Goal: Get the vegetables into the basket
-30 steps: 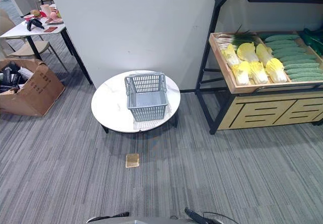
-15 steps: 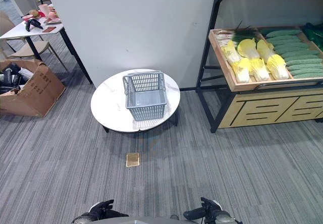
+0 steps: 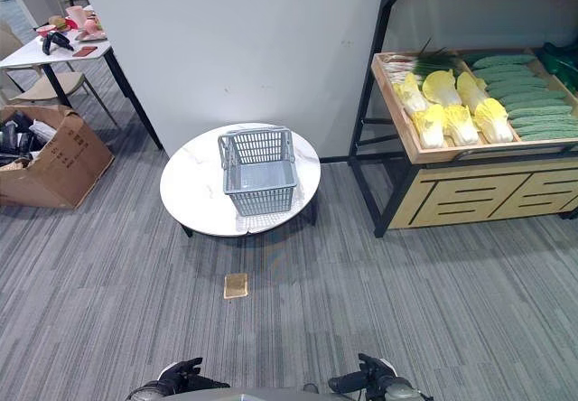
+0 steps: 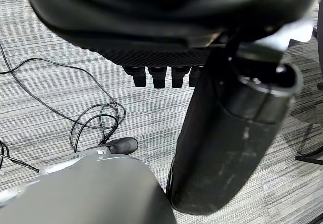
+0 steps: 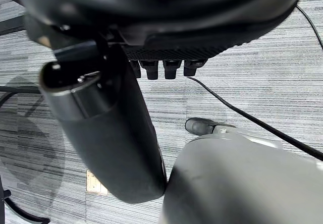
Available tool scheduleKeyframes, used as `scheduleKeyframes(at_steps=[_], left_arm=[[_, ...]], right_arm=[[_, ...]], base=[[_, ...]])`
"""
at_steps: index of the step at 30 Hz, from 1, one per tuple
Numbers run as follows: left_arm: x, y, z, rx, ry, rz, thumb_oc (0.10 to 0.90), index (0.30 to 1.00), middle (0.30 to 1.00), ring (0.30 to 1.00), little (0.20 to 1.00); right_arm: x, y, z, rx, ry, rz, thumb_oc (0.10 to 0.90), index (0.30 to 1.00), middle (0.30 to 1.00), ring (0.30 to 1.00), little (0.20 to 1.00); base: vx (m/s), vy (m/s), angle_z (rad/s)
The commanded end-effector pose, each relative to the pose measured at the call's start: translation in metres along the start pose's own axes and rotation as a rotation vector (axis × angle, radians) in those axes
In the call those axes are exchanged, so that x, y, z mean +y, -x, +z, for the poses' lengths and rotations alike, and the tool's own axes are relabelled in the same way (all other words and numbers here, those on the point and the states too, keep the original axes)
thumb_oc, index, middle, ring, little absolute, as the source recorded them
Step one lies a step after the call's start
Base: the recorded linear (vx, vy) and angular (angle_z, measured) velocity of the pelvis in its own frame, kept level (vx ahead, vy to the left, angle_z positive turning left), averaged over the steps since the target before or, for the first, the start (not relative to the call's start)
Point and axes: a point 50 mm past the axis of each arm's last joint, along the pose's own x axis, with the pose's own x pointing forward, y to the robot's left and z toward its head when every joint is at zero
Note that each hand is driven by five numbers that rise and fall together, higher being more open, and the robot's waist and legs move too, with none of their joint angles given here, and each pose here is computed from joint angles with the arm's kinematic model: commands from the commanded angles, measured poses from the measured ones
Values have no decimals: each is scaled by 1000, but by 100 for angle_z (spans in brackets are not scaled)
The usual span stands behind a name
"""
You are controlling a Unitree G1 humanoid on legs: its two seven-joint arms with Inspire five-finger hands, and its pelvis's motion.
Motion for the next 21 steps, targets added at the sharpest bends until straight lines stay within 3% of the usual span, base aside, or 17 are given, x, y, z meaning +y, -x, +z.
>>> scheduleKeyframes(at_steps=[1, 21], left_arm=[[1, 0, -4, 42, 1, 5, 900, 1000, 1000, 1000, 1000], [15, -1, 6, 28, -24, 39, 900, 1000, 1000, 1000, 1000]], right_arm=[[-8, 2, -13, 77, 30, -15, 900, 1000, 1000, 1000, 1000], [-9, 0, 5, 30, 54, -2, 900, 1000, 1000, 1000, 1000]], base=[[27, 37, 0], [58, 80, -1]])
